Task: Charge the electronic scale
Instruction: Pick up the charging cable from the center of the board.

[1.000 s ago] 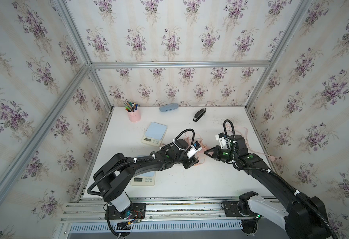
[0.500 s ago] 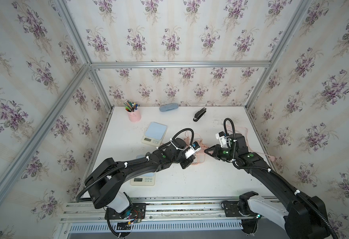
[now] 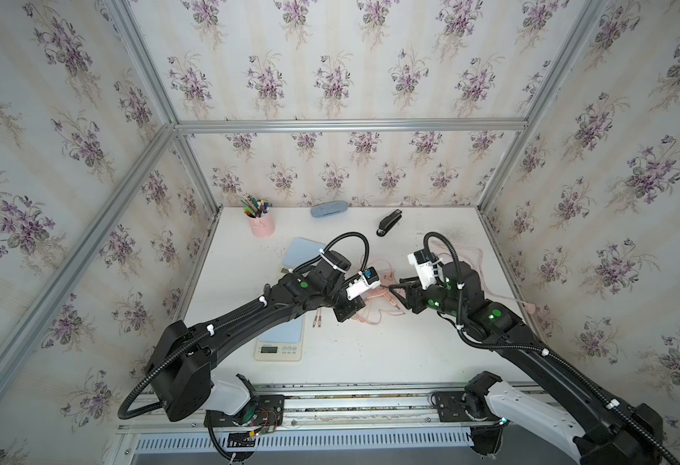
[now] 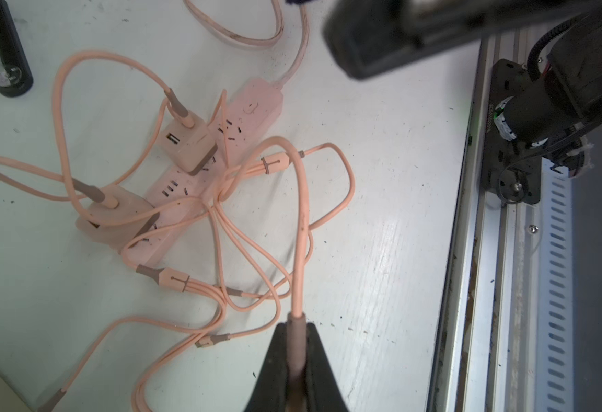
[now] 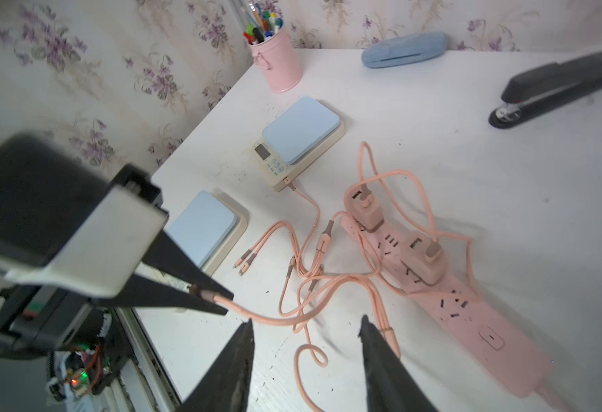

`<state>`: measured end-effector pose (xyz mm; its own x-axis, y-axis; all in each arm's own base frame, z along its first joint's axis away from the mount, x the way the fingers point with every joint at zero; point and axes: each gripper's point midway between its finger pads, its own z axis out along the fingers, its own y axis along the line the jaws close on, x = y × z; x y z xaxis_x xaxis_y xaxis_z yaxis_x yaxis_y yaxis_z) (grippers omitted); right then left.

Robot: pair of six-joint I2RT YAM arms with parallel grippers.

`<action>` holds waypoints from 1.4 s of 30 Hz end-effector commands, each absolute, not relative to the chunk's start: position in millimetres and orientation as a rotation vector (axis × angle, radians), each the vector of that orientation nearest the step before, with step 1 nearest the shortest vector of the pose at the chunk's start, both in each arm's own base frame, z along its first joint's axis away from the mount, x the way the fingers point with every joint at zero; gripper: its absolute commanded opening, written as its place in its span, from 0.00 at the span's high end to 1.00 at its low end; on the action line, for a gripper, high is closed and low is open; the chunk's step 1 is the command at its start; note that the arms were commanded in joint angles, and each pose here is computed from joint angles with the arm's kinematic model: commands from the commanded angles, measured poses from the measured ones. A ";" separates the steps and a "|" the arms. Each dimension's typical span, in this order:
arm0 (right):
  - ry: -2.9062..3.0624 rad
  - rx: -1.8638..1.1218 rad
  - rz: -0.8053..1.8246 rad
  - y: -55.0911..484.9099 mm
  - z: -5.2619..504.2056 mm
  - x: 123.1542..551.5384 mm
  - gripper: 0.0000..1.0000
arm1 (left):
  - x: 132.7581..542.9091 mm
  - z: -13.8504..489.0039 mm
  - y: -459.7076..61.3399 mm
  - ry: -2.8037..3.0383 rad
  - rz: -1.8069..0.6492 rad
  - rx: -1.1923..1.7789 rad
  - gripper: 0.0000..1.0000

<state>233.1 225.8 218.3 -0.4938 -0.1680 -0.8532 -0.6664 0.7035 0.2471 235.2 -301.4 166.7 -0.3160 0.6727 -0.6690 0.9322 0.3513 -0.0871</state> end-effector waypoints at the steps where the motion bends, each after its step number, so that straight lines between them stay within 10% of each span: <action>1: 1.819 -0.765 0.419 226.9 236.9 246.4 0.51 | 212.4 176.4 -291.9 2.116 -0.777 1.432 1.00; 28: 1.365 -1.528 0.110 311.6 203.0 202.4 0.52 | 199.3 188.6 -279.1 2.168 -1.026 1.382 1.00; 31: 1.354 -1.534 0.114 316.5 204.0 203.4 0.65 | 198.7 190.9 -279.4 2.166 -1.049 1.371 0.99; 34: 1.356 -1.562 0.133 322.1 200.8 201.6 0.99 | 199.6 191.6 -279.6 2.181 -1.049 1.355 0.99; 36: 1.365 -1.583 0.140 323.0 195.9 200.1 1.00 | 200.2 194.1 -278.9 2.183 -1.047 1.341 0.97; 40: 1.402 -1.593 0.175 319.9 188.0 194.6 1.00 | 216.1 201.0 -266.7 2.241 -0.958 1.209 0.47; 42: 1.433 -1.588 0.190 316.5 182.9 192.1 1.00 | 227.9 206.8 -254.9 2.261 -0.918 1.096 0.37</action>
